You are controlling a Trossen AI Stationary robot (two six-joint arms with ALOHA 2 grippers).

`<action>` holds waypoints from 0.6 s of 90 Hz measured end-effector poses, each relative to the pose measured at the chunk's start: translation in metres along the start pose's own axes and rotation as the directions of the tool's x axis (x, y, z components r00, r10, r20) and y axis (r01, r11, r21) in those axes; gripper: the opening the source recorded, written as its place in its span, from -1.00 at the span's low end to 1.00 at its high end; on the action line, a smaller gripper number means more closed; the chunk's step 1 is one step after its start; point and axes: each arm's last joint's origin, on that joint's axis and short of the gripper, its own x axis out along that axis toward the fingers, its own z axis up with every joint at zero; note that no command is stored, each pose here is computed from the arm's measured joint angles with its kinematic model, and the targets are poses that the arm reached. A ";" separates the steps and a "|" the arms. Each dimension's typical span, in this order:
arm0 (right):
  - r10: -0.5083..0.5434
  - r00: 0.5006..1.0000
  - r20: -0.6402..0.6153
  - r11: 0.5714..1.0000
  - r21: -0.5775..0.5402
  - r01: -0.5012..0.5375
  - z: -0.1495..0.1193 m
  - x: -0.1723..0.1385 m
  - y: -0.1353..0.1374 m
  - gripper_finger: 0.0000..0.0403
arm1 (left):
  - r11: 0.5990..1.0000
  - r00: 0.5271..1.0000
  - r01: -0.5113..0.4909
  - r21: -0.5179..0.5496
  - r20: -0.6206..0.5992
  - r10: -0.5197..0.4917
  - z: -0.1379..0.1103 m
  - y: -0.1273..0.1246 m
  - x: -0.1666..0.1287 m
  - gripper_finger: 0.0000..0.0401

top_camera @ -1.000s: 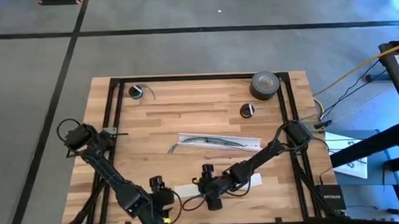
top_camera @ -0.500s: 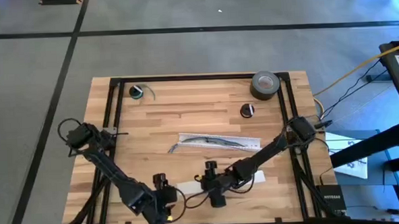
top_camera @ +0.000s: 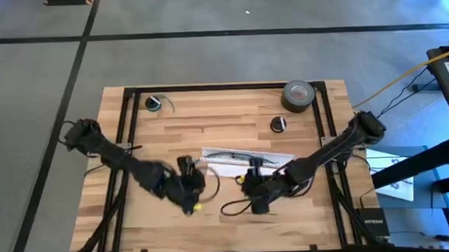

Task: Ziptie cables
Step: Close the white cable duct

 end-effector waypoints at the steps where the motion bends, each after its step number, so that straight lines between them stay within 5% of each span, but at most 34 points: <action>1: -0.001 1.000 0.002 1.000 0.000 0.001 0.000 -0.002 -0.001 -0.31 | 1.000 1.000 -0.005 -0.002 -0.001 0.005 0.001 0.002 0.001 0.45; 22: -0.009 1.000 -0.025 0.999 0.040 0.010 -0.005 0.005 -0.011 -0.37 | 1.000 0.999 -0.008 0.009 -0.036 0.008 0.011 0.033 0.020 0.45; 39: 0.005 0.990 -0.144 0.995 0.100 0.010 -0.038 0.036 -0.027 -0.07 | 0.986 0.987 0.163 -0.011 0.009 -0.163 0.014 0.057 0.056 0.45; 54: 0.041 0.970 -0.241 0.993 0.119 -0.013 -0.057 0.045 -0.037 0.27 | 0.984 0.981 0.179 0.018 0.071 -0.180 0.004 0.085 0.089 0.45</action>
